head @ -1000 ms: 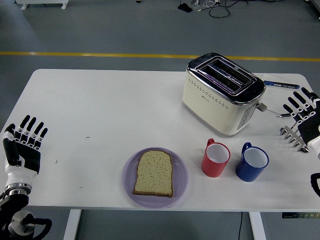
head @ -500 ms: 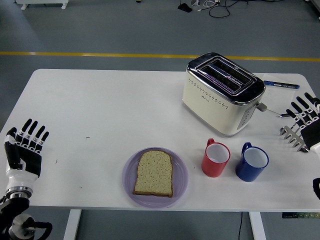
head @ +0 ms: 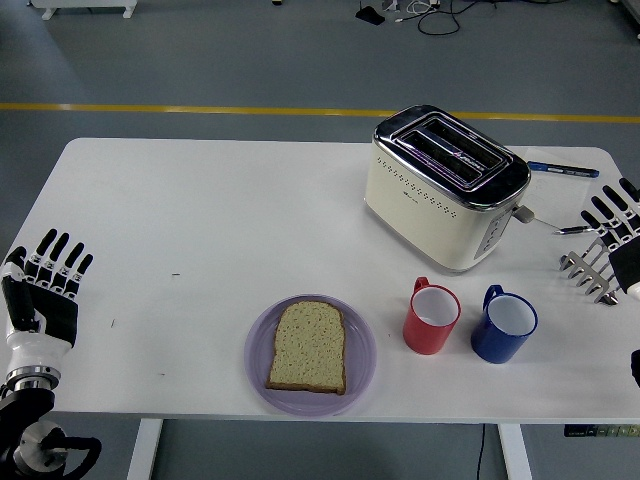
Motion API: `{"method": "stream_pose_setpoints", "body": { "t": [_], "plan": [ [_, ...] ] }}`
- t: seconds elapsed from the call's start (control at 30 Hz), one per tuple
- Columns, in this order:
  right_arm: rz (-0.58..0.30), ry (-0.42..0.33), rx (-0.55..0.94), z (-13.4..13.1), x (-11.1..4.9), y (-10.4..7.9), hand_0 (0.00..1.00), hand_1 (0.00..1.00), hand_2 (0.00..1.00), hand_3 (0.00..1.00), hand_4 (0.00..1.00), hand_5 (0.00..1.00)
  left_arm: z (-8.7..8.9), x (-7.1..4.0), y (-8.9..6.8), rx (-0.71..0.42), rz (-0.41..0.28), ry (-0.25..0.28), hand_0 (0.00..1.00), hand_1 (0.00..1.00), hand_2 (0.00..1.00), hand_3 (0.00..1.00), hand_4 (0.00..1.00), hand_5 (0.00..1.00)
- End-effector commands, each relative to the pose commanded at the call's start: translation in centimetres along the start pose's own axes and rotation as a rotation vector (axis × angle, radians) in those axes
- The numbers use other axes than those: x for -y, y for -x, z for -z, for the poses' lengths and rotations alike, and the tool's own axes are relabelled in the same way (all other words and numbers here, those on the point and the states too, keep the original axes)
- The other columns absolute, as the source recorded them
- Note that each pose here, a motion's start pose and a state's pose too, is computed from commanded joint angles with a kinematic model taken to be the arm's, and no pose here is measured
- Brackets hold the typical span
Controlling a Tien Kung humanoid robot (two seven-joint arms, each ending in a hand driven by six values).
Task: Push plate across desktop,pick up the break from the machine,place the break in the plate
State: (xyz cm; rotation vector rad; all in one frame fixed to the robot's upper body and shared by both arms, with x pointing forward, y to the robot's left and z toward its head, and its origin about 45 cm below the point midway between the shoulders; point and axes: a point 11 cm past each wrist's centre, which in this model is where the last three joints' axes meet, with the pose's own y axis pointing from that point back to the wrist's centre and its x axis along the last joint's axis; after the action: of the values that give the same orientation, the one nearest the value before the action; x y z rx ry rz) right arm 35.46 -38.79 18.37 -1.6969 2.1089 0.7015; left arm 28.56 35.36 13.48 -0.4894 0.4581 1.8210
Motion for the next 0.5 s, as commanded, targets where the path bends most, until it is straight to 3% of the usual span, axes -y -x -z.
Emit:
{"method": "stream_pose_setpoints", "body": {
  "t": [0.5],
  "plan": [
    [-0.028, 0.001, 0.011, -0.32, 0.17, -0.88, 0.691, 0.680, 0.696, 0.674, 0.458, 0.553, -0.27, 0.29, 1.01, -0.018, 0.032, 0.013, 0.806, 0.813, 0.853, 0.767, 0.510, 0.998]
  ]
}}
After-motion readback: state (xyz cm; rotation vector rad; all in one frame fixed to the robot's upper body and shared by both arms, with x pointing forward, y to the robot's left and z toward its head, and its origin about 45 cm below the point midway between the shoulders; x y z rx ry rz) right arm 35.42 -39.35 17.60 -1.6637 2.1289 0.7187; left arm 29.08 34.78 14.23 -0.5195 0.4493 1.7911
